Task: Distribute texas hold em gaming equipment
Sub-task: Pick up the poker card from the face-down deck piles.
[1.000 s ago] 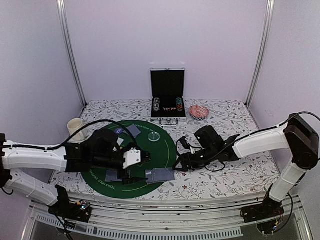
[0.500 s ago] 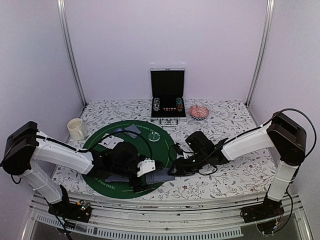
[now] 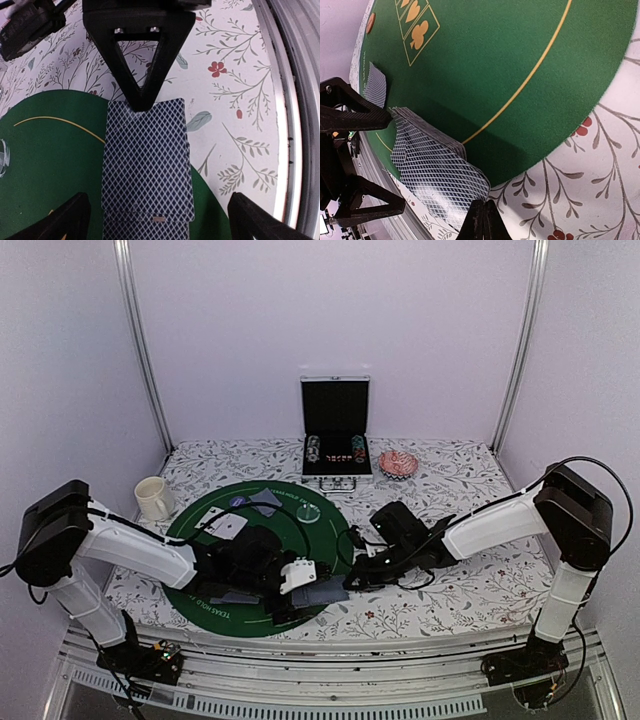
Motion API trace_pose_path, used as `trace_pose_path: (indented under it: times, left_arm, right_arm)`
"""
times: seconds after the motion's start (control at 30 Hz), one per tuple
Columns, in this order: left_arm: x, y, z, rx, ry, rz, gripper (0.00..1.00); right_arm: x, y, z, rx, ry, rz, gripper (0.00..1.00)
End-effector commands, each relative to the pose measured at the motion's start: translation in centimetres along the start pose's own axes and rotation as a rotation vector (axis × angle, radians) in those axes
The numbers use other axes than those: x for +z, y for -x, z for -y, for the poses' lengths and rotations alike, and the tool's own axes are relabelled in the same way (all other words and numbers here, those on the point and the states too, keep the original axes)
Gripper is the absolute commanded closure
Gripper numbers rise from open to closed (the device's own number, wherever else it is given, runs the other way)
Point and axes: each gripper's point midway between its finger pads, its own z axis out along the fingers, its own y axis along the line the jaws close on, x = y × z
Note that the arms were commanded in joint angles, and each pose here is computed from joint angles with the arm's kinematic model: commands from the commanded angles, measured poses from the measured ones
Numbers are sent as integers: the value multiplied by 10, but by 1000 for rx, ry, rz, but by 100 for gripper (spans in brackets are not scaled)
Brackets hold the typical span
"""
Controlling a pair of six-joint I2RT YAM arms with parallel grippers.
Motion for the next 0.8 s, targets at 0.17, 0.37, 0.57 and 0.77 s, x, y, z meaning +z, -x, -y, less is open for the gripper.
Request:
trace_pose_path:
  times: [0.17,0.37,0.57,0.77]
  left_arm:
    - [8,6,-1,28,0,19,2]
    - [7,2,-4,20,5,11,2]
    - [6,-2,-4,18,5,6,2]
    - [6,-2,-5,18,6,4,2]
  right_arm:
    - [-15,7,-18,-82,34,19,97]
    - [-23,9,-28,-112,69,27,95]
    - [-22,9,-25,-110,73,21,92]
    - [-22,8,-29,-115,92,15,95]
